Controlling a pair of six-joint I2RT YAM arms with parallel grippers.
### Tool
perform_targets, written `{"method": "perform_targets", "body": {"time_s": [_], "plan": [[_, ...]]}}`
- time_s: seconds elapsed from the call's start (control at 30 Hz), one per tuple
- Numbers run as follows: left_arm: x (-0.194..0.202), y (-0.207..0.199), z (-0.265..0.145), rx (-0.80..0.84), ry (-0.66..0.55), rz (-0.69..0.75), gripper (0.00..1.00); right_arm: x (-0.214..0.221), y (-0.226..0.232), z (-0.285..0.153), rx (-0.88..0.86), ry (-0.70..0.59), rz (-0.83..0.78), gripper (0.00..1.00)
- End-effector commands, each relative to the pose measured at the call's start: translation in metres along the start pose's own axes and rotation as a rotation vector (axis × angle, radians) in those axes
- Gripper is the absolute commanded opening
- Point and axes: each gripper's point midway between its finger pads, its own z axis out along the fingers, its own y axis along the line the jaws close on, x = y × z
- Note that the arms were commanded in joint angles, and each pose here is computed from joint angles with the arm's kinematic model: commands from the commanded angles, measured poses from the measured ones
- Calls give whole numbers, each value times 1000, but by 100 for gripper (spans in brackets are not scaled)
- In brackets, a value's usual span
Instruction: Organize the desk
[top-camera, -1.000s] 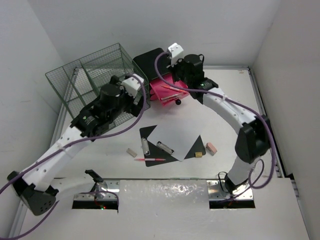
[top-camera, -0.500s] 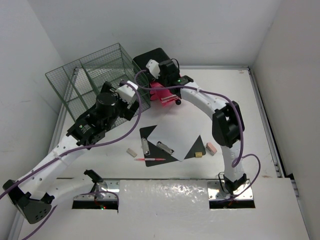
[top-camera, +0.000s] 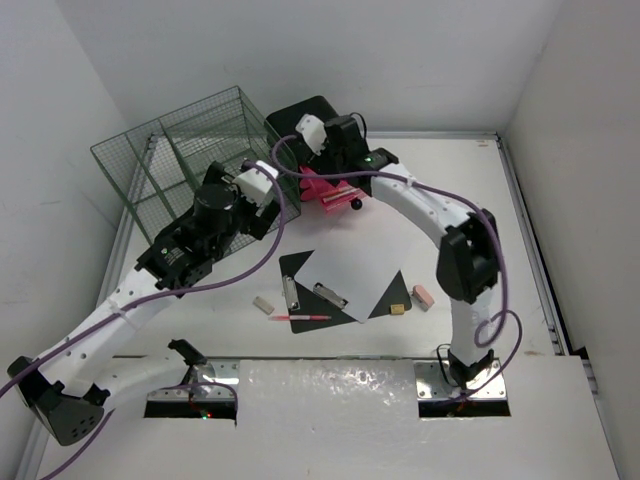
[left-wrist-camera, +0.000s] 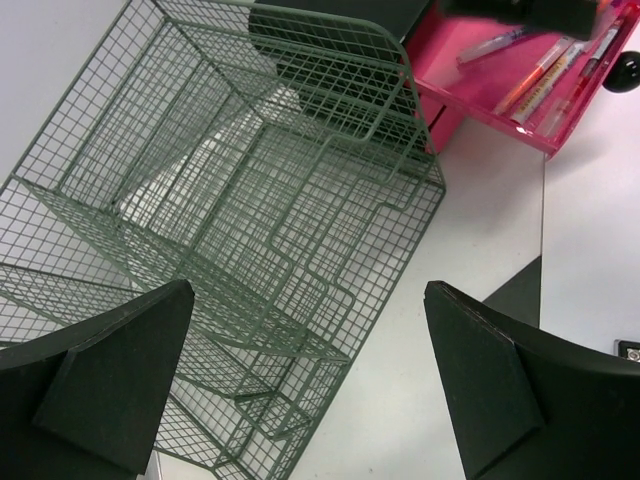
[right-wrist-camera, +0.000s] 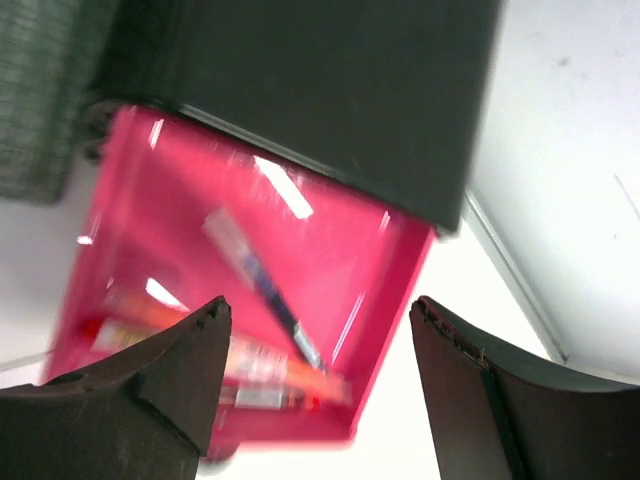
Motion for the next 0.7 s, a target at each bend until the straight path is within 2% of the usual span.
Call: {"method": "perform_targets", "body": {"time_s": [0.0,0.13,0.17,0.2,0.23,0.27,0.43,0.53,0.67], "plan": [[-17,10,-2,-42,-58,-26,99,-62,-26,-81,5,-255,177,71],[-12,17,3,-96,-40,-38,99,-44,47,-123,-276,-394,273,69],[-10,19,3,-111,-32,-41,100,-9,82,-118,-355,-341,288,67],[-7,21,5,-119,-18,-41,99,-16,85,-135,-375,-416,318,65],[-4,23,6,-126,-7,-42,99,-7,111,-140,-433,-414,308,63],[-2,33,6,-161,4,-56,100,21,143,-138,-498,-379,277,59],[-4,47,9,-180,32,-113,100,80,247,-158,-735,-281,135,61],[-11,51,6,-176,16,-141,100,77,290,-173,-834,-324,80,68],[-4,73,-1,-258,21,-161,100,91,332,-166,-879,-248,-43,71]]}}
